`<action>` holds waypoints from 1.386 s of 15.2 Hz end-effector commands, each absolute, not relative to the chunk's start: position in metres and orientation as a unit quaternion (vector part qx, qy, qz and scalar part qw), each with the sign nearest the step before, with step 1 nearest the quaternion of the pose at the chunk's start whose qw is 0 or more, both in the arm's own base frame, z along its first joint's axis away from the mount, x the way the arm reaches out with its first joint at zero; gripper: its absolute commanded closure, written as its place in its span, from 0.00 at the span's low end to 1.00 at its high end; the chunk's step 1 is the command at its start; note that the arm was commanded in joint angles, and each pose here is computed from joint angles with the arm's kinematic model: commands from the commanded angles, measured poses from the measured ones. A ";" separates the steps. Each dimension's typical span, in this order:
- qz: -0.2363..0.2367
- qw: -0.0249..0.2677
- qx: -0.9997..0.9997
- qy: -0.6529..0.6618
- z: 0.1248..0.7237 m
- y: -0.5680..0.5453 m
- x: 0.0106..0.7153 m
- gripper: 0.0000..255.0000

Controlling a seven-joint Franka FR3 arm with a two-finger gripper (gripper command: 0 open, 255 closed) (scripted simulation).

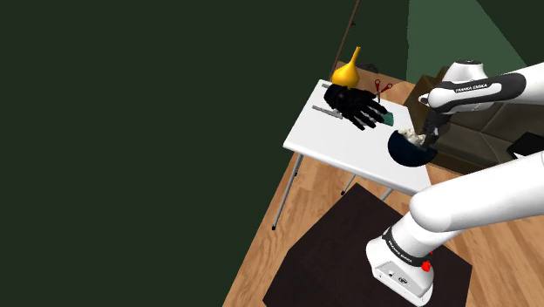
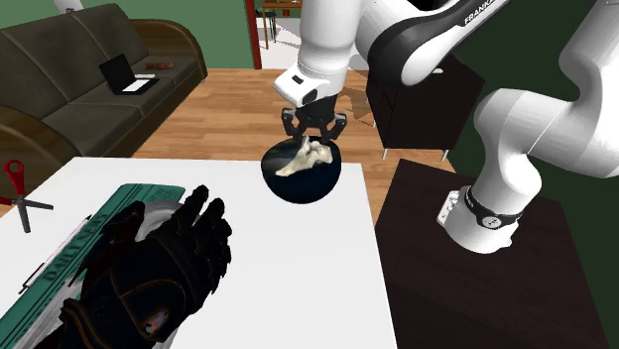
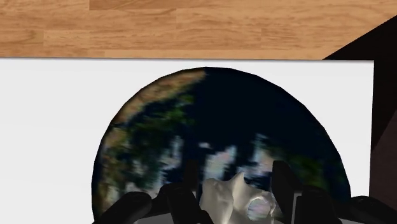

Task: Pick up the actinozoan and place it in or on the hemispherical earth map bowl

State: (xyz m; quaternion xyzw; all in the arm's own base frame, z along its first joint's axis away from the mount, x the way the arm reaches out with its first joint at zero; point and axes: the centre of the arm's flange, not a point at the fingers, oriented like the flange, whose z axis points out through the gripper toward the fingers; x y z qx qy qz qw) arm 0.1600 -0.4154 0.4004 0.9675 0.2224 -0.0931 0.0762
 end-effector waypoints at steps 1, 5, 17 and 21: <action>-0.094 0.075 0.968 0.223 0.407 -0.415 0.160 1.00; -0.094 0.075 0.968 0.223 0.428 -0.415 0.160 1.00; -0.094 0.075 0.968 0.223 0.460 -0.406 0.151 1.00; -0.094 0.075 0.968 0.223 0.439 -0.406 0.151 1.00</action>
